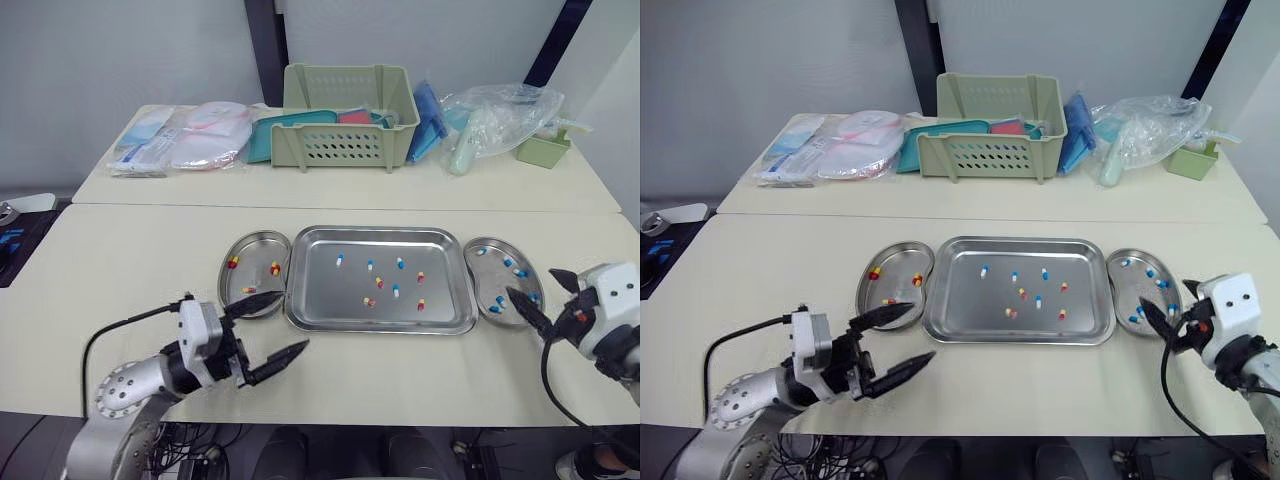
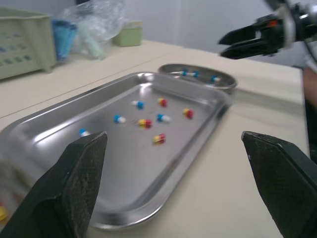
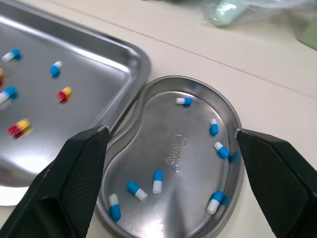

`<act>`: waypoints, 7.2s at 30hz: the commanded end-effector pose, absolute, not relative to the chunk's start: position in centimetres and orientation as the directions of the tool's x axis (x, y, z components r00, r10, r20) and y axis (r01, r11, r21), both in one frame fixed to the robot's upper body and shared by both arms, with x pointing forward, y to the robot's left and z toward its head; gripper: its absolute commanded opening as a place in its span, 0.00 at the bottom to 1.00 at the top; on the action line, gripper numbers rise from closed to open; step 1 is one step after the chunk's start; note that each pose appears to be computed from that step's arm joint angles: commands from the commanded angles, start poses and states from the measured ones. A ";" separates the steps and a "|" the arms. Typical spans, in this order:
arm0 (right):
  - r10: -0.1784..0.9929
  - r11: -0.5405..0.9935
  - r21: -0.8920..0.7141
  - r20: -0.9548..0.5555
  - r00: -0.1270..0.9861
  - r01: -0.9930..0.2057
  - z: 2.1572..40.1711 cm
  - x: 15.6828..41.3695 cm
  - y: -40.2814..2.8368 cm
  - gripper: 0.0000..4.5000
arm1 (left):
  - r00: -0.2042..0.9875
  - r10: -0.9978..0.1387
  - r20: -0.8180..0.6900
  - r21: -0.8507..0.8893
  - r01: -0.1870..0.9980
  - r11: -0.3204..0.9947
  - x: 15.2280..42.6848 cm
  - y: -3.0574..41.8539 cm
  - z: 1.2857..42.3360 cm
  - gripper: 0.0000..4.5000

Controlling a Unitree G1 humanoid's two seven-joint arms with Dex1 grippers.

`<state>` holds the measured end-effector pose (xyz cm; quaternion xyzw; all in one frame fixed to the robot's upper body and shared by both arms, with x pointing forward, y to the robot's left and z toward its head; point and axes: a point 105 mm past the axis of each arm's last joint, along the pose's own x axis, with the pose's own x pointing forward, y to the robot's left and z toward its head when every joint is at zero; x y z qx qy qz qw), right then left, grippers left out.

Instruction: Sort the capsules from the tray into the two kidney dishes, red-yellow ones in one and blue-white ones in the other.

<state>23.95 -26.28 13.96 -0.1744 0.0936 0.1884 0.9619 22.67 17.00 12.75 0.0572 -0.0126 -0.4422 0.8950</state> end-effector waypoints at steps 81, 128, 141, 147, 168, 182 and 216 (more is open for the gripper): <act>0.623 0.745 -0.170 -0.170 0.763 -0.646 13.5 31.9 -1.9 0.63 | 0.666 -0.745 -0.027 0.034 0.746 0.665 22.1 14.4 9.5 1.00; 0.607 0.686 -0.282 -0.286 0.741 -0.671 11.9 35.6 1.9 0.01 | 0.635 -0.772 -0.012 0.040 0.772 0.634 22.6 13.0 9.9 1.00; 0.748 0.608 -0.180 -0.194 0.634 -0.773 17.1 30.0 -4.1 0.01 | 0.390 -0.920 0.049 0.098 0.914 0.393 20.8 13.8 12.1 1.00; 0.726 0.647 -0.127 -0.197 0.659 -0.752 18.2 27.6 -9.7 0.01 | 0.331 -0.942 0.057 0.120 0.934 0.336 21.1 14.2 12.4 1.00; 0.153 0.973 -0.122 -0.288 0.945 -0.194 14.7 27.1 -26.8 0.15 | 0.322 -0.939 0.123 0.182 0.922 0.341 21.7 12.9 13.0 1.00; 0.198 0.940 -0.229 -0.241 0.950 -0.254 16.5 26.5 -27.2 0.99 | 0.531 -0.840 0.110 0.172 0.822 0.542 23.1 15.4 13.9 1.00; 0.519 0.609 -0.322 -0.530 0.671 -0.725 12.1 18.0 -30.7 0.99 | 0.887 -0.302 -0.350 0.186 0.382 0.905 18.5 35.6 7.9 1.00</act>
